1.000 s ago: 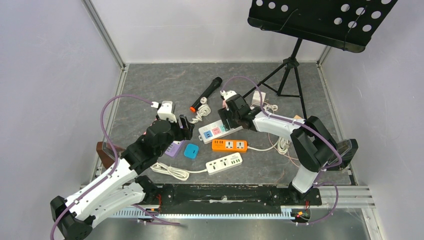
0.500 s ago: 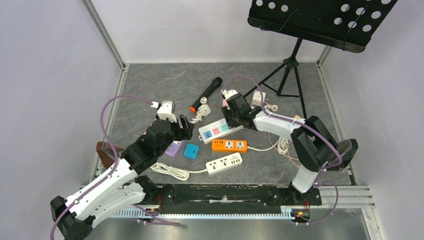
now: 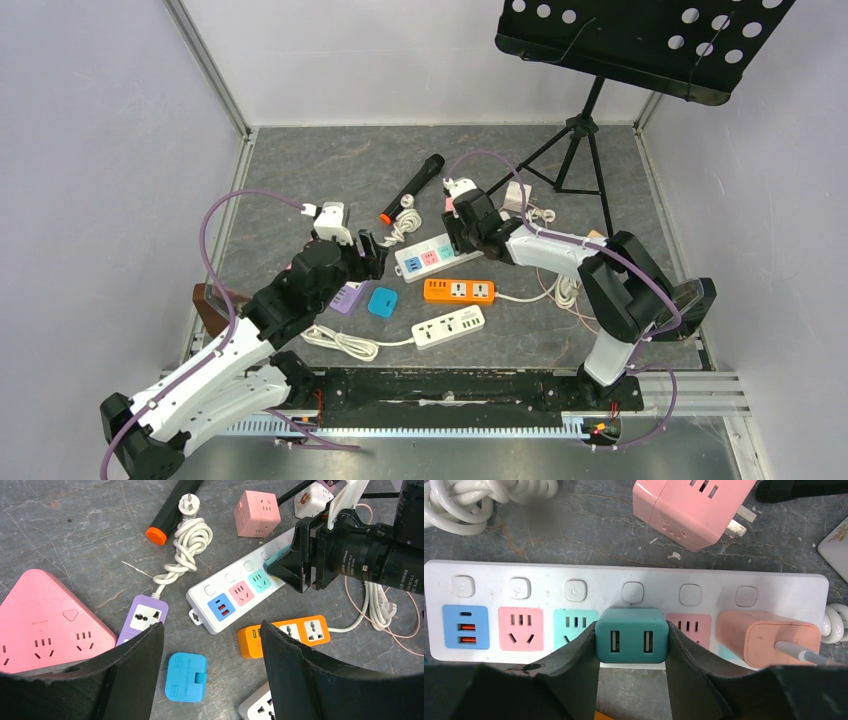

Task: Insert the plug
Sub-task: Insert the plug into the socket, then pick up the plug from the center of the board.

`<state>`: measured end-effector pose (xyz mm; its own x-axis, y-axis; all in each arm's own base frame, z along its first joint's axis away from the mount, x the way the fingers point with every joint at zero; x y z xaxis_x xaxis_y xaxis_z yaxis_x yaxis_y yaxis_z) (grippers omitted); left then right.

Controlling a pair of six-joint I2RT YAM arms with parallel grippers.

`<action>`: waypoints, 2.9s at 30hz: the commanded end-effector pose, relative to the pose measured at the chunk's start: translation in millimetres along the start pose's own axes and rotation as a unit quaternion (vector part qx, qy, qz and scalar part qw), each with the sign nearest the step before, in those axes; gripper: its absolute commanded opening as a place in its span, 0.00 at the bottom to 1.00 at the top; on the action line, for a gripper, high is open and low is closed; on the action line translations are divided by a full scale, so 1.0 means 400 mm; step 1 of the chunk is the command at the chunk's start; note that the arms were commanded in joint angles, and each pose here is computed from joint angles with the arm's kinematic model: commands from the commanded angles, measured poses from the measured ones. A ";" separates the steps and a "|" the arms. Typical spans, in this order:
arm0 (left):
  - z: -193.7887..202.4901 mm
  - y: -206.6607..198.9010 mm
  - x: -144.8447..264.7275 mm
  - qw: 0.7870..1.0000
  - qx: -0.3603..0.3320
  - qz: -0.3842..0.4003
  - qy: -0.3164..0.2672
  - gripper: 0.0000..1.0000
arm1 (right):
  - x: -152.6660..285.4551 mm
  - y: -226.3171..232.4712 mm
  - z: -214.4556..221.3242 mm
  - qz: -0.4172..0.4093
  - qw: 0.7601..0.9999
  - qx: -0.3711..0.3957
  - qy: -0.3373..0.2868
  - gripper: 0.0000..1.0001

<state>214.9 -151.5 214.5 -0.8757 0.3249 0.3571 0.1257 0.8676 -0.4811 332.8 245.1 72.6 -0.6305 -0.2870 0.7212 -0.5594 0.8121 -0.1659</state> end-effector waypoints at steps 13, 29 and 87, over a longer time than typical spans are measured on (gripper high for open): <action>-0.025 0.005 0.013 1.000 0.016 -0.013 -0.014 0.78 | 0.103 -0.023 -0.141 -0.002 0.999 -0.006 -0.043 0.78; -0.196 0.001 0.165 0.994 0.035 -0.024 -0.100 0.79 | 0.181 0.359 -0.139 -0.228 0.927 0.280 -0.105 0.82; -0.233 -0.118 0.209 0.991 0.085 0.082 -0.061 0.79 | 0.364 0.326 -0.197 -0.171 0.921 0.241 -0.254 0.45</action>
<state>181.4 -111.7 329.3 -0.9330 0.3116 0.1797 0.1517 0.7938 -0.5890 218.8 345.8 162.1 -0.4643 -0.6607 0.5898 -0.8851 0.3220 -0.3361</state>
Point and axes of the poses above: each gripper's point midway between its finger pads, its own x axis back along the fingers, its own y axis along the line the jaws close on, z = x × y, the point moved 3 cm from there along x, back along the fingers, and after that the axes turned 13 degrees about x, right-handed, at the moved point
